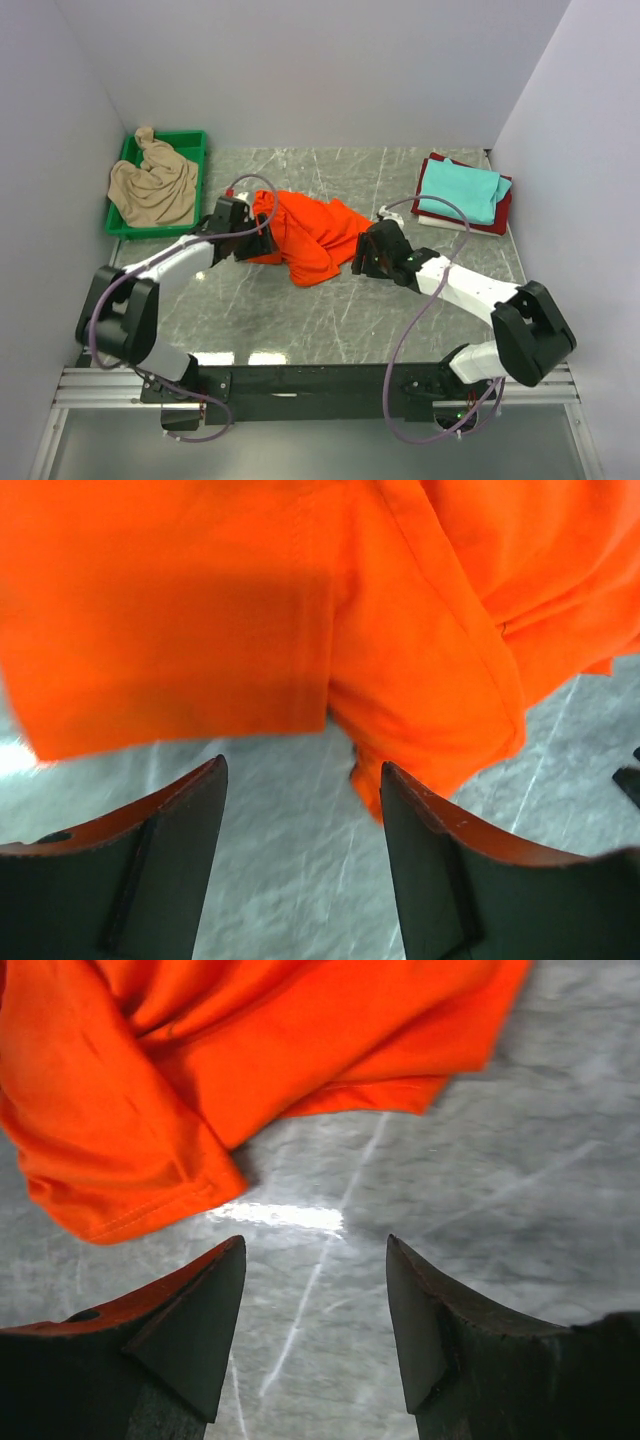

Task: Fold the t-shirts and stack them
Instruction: Flatten the tshirt out

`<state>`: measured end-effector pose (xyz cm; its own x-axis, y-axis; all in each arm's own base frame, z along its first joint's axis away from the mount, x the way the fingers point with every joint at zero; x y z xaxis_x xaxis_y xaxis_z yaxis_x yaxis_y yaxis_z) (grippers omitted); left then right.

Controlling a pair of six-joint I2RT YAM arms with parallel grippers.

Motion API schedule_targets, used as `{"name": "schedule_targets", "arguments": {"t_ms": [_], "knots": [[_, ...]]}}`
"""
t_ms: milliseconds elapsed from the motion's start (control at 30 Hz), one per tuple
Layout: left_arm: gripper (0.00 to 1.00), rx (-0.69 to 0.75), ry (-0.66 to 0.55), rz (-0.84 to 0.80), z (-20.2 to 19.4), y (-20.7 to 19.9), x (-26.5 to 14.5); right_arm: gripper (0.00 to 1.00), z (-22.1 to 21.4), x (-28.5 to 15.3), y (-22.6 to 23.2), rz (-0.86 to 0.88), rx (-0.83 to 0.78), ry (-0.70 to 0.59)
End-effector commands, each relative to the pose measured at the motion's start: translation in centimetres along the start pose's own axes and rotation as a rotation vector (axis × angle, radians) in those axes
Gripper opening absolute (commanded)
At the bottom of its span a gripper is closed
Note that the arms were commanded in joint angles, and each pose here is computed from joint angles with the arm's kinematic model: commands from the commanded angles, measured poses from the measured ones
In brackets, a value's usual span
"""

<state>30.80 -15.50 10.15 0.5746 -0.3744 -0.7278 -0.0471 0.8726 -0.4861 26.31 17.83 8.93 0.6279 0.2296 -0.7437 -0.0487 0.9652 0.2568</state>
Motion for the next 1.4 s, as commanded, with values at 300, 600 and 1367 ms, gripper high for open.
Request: {"name": "schedule_targets", "arguments": {"t_ms": [300,600,1367], "knots": [[0.57,0.100,0.025,0.036,1.1,-3.3,4.8,0.59,0.4,2.8,5.4,0.186,-0.016,0.051],[0.54,0.110,0.061,0.124,-0.2,-2.5,5.4,0.50,0.0,4.9,7.3,0.257,-0.054,0.121],[0.30,0.163,0.083,0.239,-1.6,-0.9,6.4,0.25,-0.9,6.0,8.1,0.293,-0.069,0.183]]}}
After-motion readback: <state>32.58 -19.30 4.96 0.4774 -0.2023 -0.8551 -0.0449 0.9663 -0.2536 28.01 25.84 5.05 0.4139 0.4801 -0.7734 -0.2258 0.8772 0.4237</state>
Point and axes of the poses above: each gripper's point midway between its finger pads, its own x axis out along the fingers, its own y axis along the line the jaws close on, z = x × y, the point moved 3 cm from there along -x, back along the fingers, and after that the axes turned 4 degrees about -x, right-handed, at the moved point
